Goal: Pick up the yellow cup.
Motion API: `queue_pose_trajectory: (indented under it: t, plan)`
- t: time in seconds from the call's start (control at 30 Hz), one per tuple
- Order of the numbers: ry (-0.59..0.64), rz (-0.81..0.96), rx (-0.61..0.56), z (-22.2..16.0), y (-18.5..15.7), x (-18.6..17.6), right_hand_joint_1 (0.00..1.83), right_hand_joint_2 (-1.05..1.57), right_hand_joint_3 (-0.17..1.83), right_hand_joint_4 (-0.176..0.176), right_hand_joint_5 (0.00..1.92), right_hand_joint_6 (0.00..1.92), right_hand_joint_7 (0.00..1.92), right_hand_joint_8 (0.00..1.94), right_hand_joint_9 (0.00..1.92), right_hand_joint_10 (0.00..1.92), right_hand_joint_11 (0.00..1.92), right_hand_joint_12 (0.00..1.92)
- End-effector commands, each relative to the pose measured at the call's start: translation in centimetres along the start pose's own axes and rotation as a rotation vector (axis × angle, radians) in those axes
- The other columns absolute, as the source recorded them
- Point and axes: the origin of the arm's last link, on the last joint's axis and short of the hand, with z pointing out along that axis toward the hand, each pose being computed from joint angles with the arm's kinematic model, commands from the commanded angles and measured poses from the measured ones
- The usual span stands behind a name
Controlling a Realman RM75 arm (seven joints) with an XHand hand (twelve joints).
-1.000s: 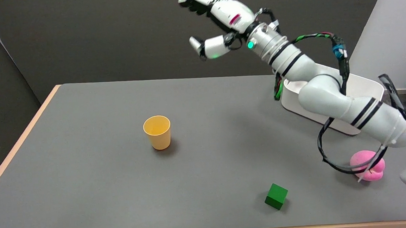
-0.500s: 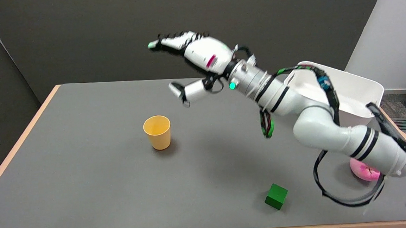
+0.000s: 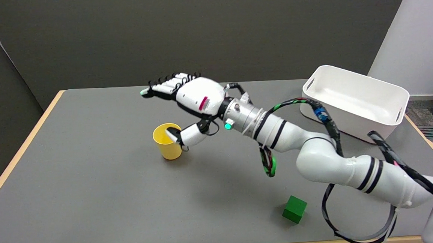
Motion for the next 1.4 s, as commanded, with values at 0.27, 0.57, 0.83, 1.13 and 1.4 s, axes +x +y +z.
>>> queue_pose_trajectory:
  t: [0.27,0.57,0.83,1.13,1.4]
  plan:
    - [-0.053,-0.052,0.052,5.4,-2.2,-1.4,0.75,0.67,0.98,0.077,0.16,0.4,0.27,0.32,0.25,0.66,0.16,1.23]
    - [-0.137,-0.06,0.01,4.7,-0.8,-4.5,0.75,0.67,0.98,0.08,0.18,0.42,0.27,0.32,0.25,0.66,0.16,1.23]
    - [-0.174,-0.272,0.001,2.6,0.0,-6.0,0.7,0.67,1.01,0.082,0.2,0.46,0.25,0.33,0.22,0.66,0.17,1.2]
    - [-0.162,-0.357,-0.016,1.0,1.3,-4.7,0.68,0.66,1.01,0.087,0.24,0.52,0.24,0.32,0.21,0.67,0.18,1.23]
    - [-0.173,-0.369,-0.031,0.5,2.1,-4.8,0.68,0.66,1.01,0.09,0.25,0.54,0.26,0.32,0.22,0.68,0.21,1.27]
